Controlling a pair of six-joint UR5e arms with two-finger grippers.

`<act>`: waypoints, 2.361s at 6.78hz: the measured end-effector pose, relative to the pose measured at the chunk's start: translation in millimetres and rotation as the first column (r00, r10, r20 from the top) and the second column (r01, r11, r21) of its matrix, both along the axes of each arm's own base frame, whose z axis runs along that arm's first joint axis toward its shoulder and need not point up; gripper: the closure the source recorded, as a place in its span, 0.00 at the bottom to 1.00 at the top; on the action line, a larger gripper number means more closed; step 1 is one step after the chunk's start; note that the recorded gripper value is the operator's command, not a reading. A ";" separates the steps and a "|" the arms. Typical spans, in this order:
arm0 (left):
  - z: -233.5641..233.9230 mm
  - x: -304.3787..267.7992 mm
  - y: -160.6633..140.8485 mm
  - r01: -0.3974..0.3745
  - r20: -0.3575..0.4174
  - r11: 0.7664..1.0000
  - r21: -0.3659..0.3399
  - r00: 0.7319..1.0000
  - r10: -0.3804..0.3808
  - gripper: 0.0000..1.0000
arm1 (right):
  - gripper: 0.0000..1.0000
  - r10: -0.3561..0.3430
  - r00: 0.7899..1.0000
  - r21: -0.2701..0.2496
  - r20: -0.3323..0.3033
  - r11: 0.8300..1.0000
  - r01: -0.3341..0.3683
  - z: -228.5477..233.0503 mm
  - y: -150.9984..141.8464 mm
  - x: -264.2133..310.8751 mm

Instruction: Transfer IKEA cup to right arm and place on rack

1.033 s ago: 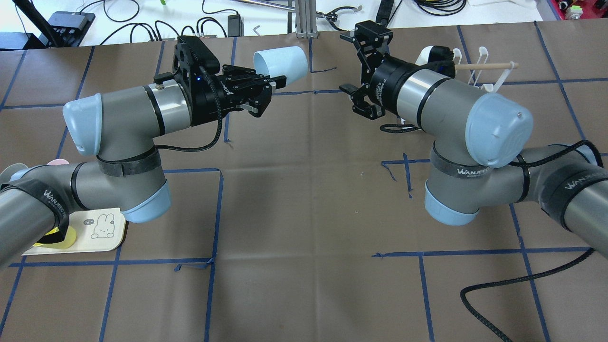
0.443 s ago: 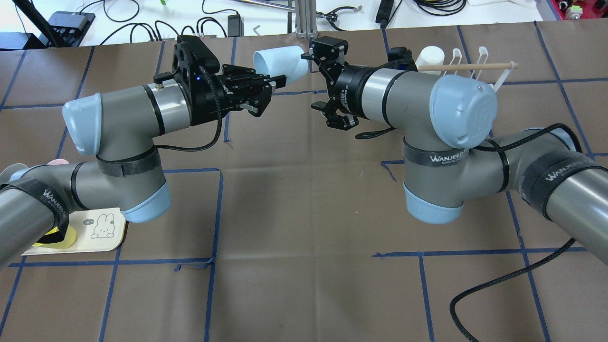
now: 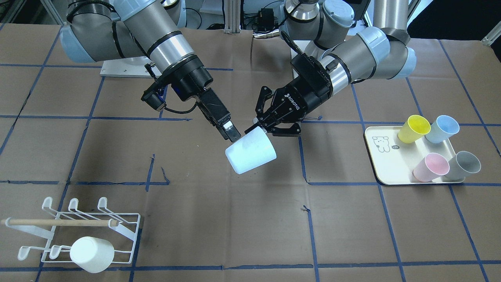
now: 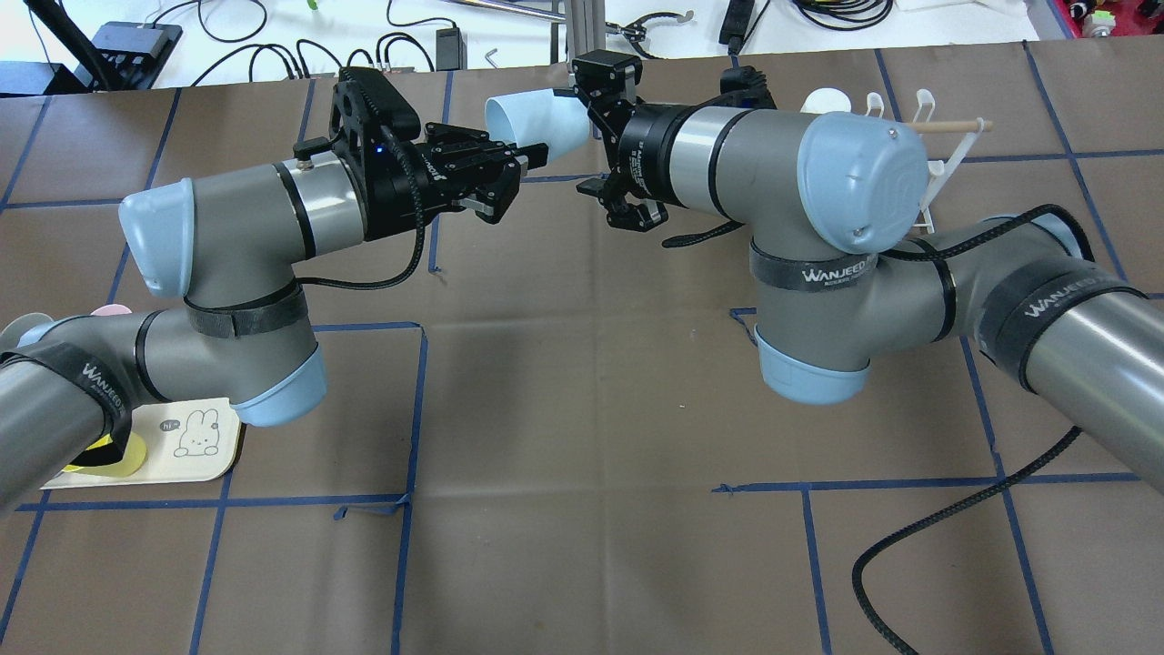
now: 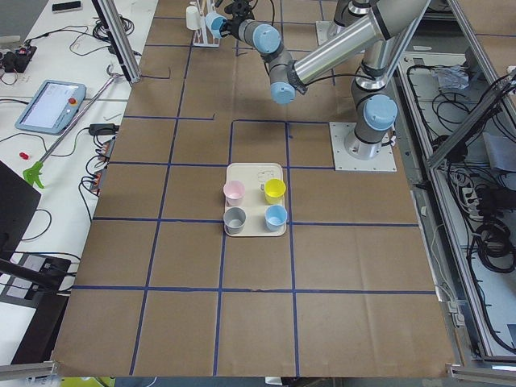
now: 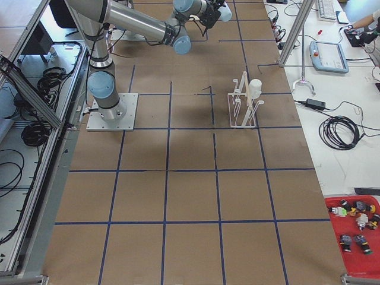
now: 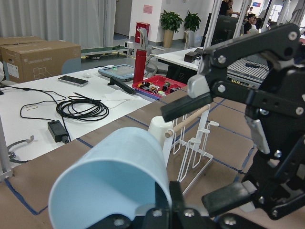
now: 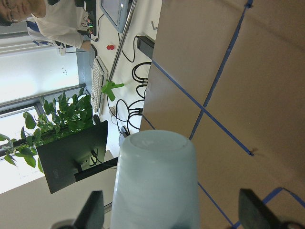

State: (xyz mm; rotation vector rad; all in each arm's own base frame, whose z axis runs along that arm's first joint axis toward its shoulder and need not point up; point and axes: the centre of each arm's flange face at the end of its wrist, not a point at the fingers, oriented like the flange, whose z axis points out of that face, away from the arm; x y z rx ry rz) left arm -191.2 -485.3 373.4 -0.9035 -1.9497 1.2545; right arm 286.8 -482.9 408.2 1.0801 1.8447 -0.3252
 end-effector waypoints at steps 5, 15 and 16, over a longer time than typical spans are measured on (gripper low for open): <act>0.7 0.0 0.3 0.000 0.000 1.000 -0.001 1.000 0.000 0.94 | 0.22 0.024 1.000 0.015 0.001 1.000 -0.024 -13.0 -26.4 20.2; 10.3 2.2 -0.9 -0.018 -0.017 1.000 0.007 1.000 0.018 0.01 | 0.78 0.062 0.998 0.017 0.022 0.998 -0.062 -11.0 -24.8 23.8; 14.4 7.6 -1.3 -0.031 -0.014 1.000 -0.002 0.999 0.031 0.01 | 0.78 0.058 0.998 0.010 0.022 0.998 -0.059 -10.7 -27.6 21.3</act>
